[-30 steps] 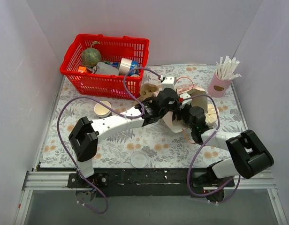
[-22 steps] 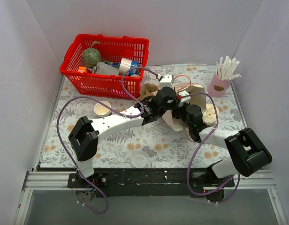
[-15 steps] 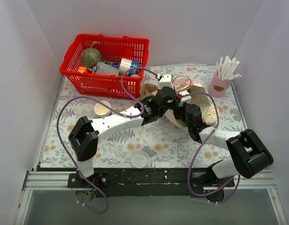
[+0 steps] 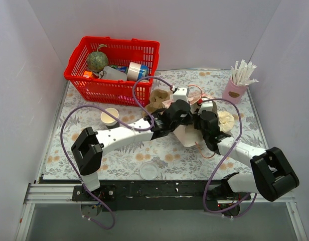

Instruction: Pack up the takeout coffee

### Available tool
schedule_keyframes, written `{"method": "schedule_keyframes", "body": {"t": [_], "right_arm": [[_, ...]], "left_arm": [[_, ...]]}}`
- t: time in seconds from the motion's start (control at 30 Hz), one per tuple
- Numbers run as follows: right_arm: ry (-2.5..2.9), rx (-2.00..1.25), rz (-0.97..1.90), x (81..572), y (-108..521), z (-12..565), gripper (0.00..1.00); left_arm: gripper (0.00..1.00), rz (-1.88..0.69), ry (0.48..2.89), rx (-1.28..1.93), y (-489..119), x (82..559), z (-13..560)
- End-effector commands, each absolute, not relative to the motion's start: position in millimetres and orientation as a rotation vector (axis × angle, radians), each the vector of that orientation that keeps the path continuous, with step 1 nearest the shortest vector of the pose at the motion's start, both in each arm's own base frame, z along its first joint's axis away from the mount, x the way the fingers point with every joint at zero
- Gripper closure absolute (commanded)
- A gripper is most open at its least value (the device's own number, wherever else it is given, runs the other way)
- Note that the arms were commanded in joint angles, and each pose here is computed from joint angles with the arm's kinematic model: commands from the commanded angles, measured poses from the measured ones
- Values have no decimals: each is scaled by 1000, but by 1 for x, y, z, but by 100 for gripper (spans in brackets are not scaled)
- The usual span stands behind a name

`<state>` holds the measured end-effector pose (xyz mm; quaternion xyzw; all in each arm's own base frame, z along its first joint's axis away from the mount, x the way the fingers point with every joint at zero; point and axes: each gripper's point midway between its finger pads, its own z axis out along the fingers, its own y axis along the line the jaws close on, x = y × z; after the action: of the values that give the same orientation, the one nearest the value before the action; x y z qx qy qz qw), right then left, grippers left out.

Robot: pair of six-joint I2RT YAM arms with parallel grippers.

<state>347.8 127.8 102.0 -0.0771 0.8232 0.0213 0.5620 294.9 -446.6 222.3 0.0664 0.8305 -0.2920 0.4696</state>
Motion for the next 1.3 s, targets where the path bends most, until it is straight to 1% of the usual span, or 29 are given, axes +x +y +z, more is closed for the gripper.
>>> {"method": "schedule_keyframes", "body": {"t": [0.0, 0.07, 0.1, 0.13, 0.17, 0.2, 0.33, 0.5, 0.6, 0.7, 0.73, 0.8, 0.87, 0.93, 1.03, 1.1, 1.17, 1.27], "right_arm": [[1812, -109, 147, 358, 134, 144, 99], [1777, -186, 181, 356, 143, 151, 99], [1767, -281, 262, 349, 159, 150, 95], [1743, -357, 282, 345, 166, 152, 83], [1712, -425, 365, 337, 180, 156, 75], [1695, -440, 396, 332, 184, 156, 64], [1686, -514, 468, 323, 197, 151, 57], [1660, -598, 497, 315, 210, 146, 50], [1620, -625, 510, 310, 217, 152, 40], [1613, -615, 475, 310, 219, 153, 34], [1615, -617, 467, 309, 221, 152, 30], [1645, -547, 398, 316, 211, 148, 29], [1660, -482, 397, 317, 209, 149, 28], [1649, -452, 412, 314, 210, 153, 25], [1659, -406, 396, 310, 200, 161, 25], [1683, -303, 332, 312, 181, 170, 25], [1713, -306, 294, 309, 173, 169, 25], [1747, -289, 318, 304, 172, 166, 25]], "left_arm": [[100, -752, 2038, 198, -438, 276, 240], [100, -745, 2034, 192, -436, 277, 240], [100, -741, 2033, 192, -436, 278, 241], [100, -737, 2031, 189, -435, 279, 241], [100, -735, 2031, 186, -435, 279, 241], [100, -739, 2034, 181, -435, 279, 241], [100, -795, 2050, 137, -437, 279, 244], [100, -857, 2067, 72, -441, 278, 250], [100, -861, 2084, 36, -442, 280, 250], [100, -885, 2102, 7, -445, 278, 248], [100, -893, 2108, -2, -446, 277, 247], [100, -913, 2115, -35, -448, 277, 249], [100, -919, 2130, -85, -447, 278, 248], [100, -889, 2134, -127, -443, 281, 246], [100, -851, 2115, -160, -439, 288, 251], [100, -826, 2084, -186, -436, 295, 260], [100, -803, 2064, -193, -434, 299, 264], [100, -792, 2035, -184, -435, 304, 274]]}}
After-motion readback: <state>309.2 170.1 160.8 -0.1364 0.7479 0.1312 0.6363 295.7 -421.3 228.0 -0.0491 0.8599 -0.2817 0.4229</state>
